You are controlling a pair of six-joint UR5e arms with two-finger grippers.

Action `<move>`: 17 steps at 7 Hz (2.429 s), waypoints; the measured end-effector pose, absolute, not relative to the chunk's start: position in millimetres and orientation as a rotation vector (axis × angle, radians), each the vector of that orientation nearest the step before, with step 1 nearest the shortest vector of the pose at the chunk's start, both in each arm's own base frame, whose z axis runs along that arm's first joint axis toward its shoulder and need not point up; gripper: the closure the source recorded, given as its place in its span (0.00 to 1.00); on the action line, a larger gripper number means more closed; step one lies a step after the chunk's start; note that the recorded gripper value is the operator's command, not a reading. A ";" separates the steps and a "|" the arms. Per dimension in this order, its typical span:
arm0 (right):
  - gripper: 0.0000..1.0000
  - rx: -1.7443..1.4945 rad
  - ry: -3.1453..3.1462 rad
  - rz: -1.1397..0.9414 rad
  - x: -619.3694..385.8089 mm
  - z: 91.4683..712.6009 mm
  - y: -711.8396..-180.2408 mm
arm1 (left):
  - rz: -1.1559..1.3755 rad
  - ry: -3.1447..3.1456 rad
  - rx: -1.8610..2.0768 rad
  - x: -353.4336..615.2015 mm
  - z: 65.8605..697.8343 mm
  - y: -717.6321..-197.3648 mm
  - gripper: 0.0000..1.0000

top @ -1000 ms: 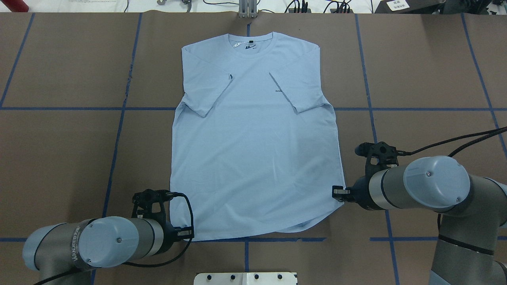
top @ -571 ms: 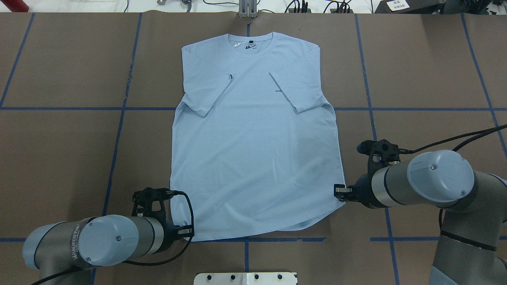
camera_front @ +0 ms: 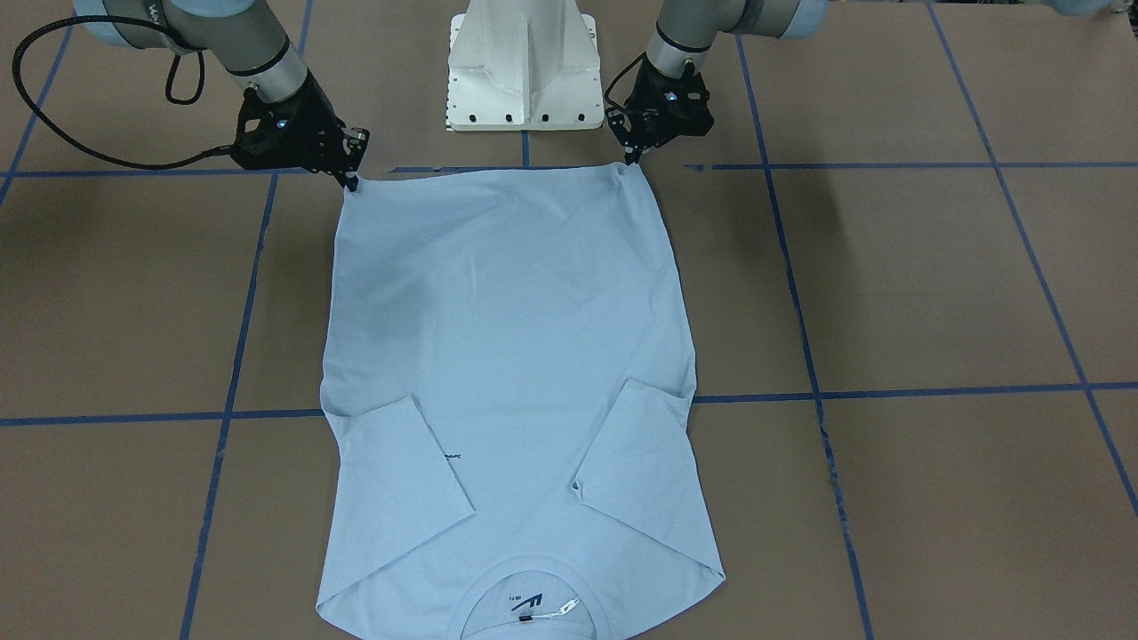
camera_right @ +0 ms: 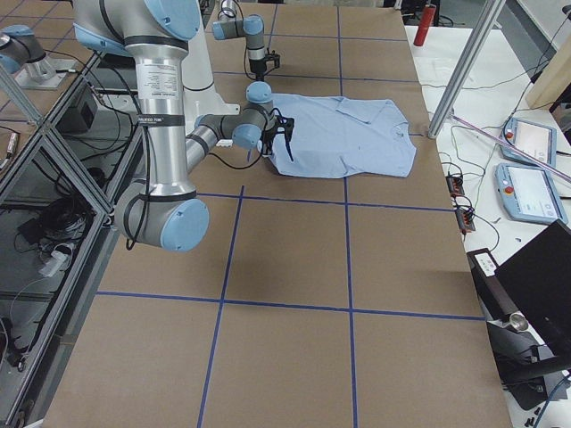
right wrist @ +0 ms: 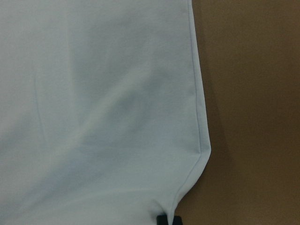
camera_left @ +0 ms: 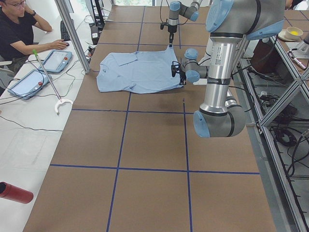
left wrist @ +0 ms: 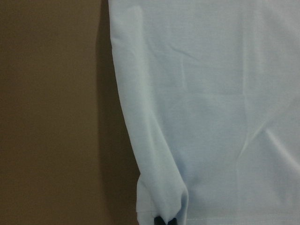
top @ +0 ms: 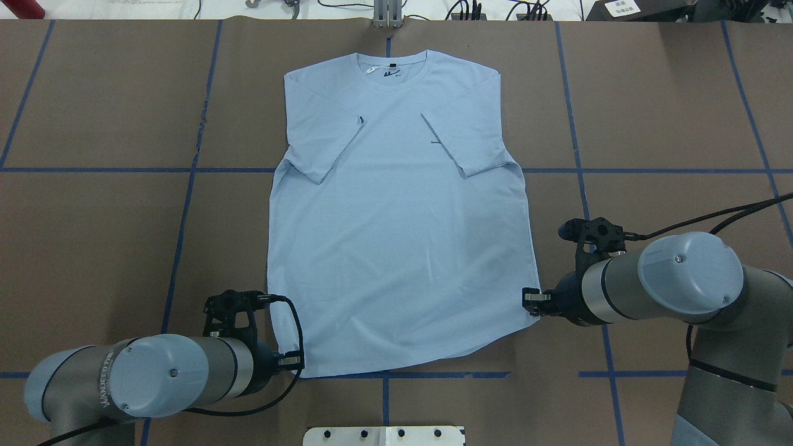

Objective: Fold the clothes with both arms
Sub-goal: 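Grasp both hem corners nearest the robot with both grippers, then lift the hem and fold it toward the collar with both grippers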

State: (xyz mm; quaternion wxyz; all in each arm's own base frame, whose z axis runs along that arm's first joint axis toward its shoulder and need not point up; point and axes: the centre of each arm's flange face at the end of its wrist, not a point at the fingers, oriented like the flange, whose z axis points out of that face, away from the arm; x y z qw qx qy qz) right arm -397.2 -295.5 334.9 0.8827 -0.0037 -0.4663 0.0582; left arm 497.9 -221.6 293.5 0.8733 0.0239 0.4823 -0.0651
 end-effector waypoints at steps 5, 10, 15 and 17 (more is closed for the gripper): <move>1.00 -0.140 -1.070 0.069 -355.3 295.1 -254.8 | -0.095 1.013 0.006 427.1 230.0 -195.6 1.00; 1.00 -0.182 -1.109 0.013 -331.0 284.0 -231.3 | 0.043 0.967 0.018 404.0 211.5 -168.6 1.00; 1.00 -0.050 -1.148 0.155 -313.0 281.4 -365.1 | -0.041 0.904 0.161 399.3 221.7 -264.2 1.00; 1.00 -0.050 -1.140 0.182 -305.2 292.2 -416.2 | -0.085 0.885 0.194 404.4 218.3 -306.3 1.00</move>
